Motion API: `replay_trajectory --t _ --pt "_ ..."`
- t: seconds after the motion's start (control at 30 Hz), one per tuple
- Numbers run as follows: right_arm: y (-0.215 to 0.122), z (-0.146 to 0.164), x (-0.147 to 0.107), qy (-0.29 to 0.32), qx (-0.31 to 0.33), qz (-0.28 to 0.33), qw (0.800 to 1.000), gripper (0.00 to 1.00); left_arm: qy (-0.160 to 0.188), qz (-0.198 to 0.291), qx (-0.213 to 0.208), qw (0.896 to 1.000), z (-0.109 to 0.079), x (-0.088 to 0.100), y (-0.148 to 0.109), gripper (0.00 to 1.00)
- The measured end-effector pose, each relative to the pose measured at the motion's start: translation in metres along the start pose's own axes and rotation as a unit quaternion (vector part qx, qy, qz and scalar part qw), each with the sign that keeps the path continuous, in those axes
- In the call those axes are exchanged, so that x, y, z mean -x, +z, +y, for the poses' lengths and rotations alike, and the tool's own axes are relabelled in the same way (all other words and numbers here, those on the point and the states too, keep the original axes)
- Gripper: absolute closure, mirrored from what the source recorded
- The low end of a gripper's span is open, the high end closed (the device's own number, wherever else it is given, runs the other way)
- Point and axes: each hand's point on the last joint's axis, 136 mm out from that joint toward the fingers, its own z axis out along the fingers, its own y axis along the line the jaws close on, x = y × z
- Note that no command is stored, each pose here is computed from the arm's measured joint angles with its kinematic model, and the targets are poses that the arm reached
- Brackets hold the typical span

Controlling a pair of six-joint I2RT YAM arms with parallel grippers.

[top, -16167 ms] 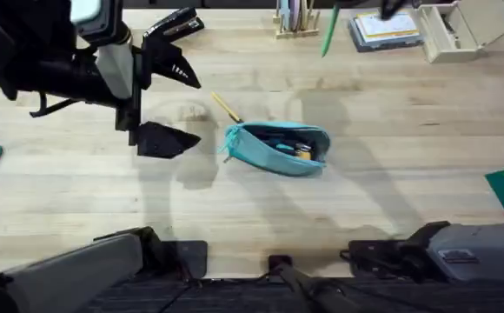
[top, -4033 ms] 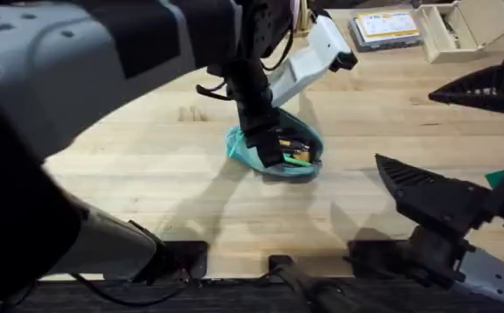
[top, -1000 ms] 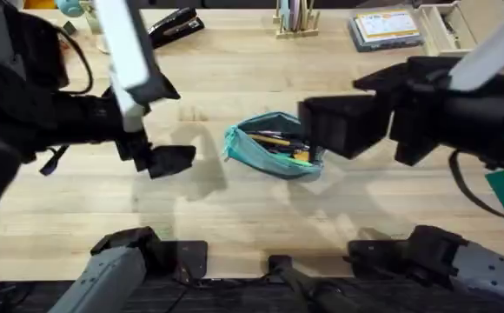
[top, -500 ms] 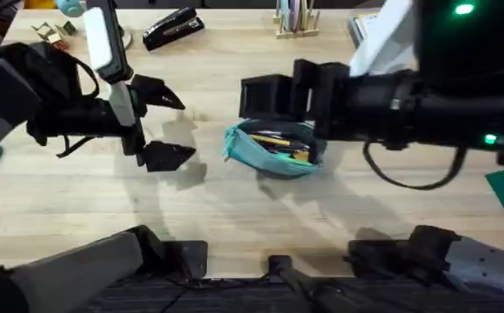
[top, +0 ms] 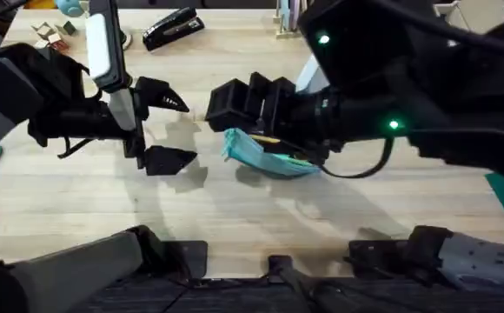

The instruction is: Unzip the bag, pick up the pens from the table one at a time and place them inside, then zip the bag closed.

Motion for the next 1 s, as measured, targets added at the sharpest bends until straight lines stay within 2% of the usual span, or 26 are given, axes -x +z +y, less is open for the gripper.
replay_trajectory --t 0.2,0.47,0.53,0.57,0.77,1.0 --pt "0.011 -0.002 -0.005 0.02 -0.008 0.021 1.0 0.004 0.003 0.0 0.0 1.0 0.0 0.0 0.0 0.008" --pt "0.029 -0.006 -0.011 0.013 -0.032 0.021 0.999 0.003 0.003 0.0 0.0 1.0 0.0 0.0 0.0 0.007" --pt "0.033 -0.005 -0.015 0.004 -0.04 0.006 0.999 0.003 0.002 0.0 -0.002 1.0 -0.001 0.0 0.0 0.008" --pt "0.035 -0.001 -0.018 -0.012 -0.046 -0.029 0.998 0.003 0.001 0.0 -0.002 1.0 -0.001 0.0 0.0 0.007" --pt "0.032 0.01 -0.01 -0.03 -0.046 -0.119 0.991 0.003 0.001 0.0 -0.002 1.0 -0.001 0.0 0.0 0.008" --pt "0.043 0.006 -0.001 -0.017 -0.061 -0.158 0.985 0.003 0.001 0.0 -0.002 1.0 -0.001 0.0 0.0 0.007"
